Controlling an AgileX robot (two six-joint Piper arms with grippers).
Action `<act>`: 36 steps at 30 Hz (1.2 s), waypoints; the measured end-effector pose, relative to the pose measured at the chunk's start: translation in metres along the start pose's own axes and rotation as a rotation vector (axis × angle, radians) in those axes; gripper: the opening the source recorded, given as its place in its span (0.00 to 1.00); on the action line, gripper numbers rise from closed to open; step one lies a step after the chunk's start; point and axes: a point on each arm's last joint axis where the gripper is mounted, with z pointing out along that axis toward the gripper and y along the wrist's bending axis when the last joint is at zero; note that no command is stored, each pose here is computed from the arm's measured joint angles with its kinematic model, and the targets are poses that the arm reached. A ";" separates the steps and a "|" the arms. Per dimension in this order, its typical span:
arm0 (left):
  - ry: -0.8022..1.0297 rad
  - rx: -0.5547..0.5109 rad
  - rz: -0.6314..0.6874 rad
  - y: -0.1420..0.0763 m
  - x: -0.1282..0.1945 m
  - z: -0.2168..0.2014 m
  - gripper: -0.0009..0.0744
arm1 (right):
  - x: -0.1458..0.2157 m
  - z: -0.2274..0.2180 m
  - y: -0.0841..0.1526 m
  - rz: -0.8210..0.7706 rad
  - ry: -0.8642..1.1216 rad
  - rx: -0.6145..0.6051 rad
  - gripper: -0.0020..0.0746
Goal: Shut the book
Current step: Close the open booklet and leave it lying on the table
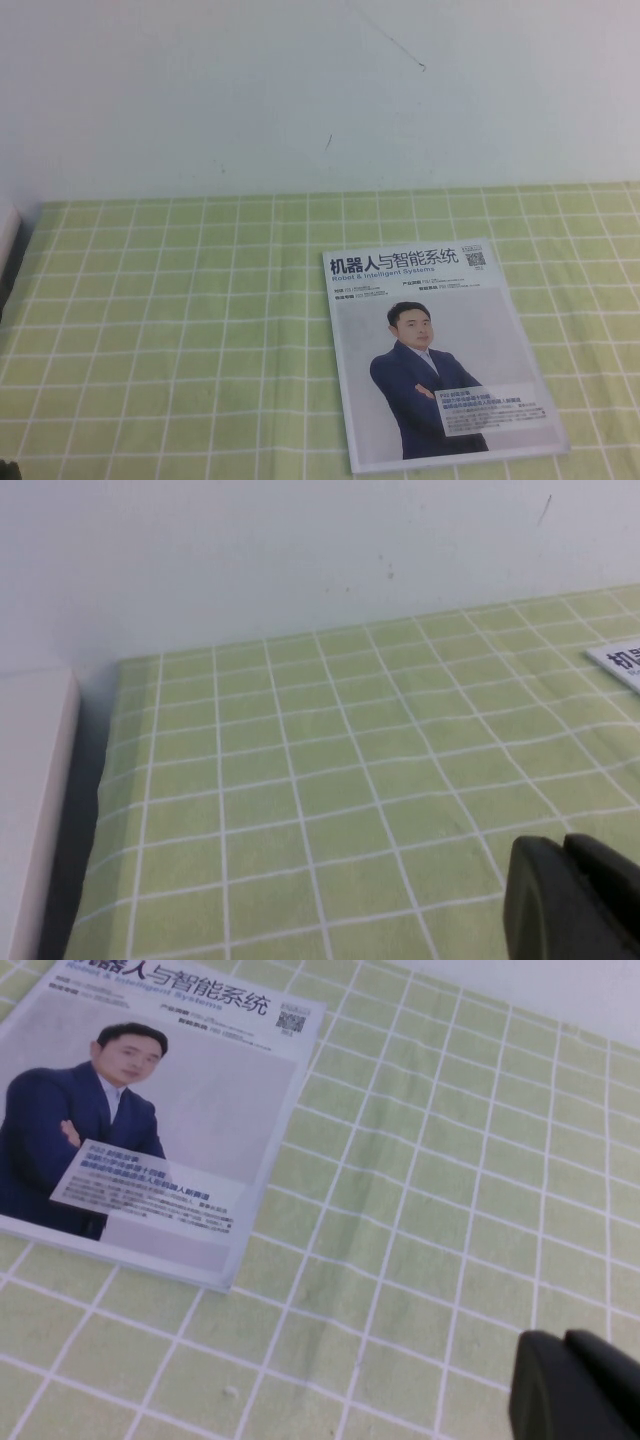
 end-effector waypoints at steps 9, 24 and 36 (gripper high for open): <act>0.085 0.006 0.017 -0.001 0.011 -0.004 0.01 | 0.000 0.000 0.000 0.000 -0.002 0.000 0.02; 0.090 0.002 0.017 0.000 0.011 -0.004 0.01 | 0.000 0.000 0.000 0.001 -0.002 0.000 0.02; 0.091 0.002 0.017 0.000 0.011 -0.004 0.01 | 0.000 0.000 0.000 0.001 -0.002 0.000 0.02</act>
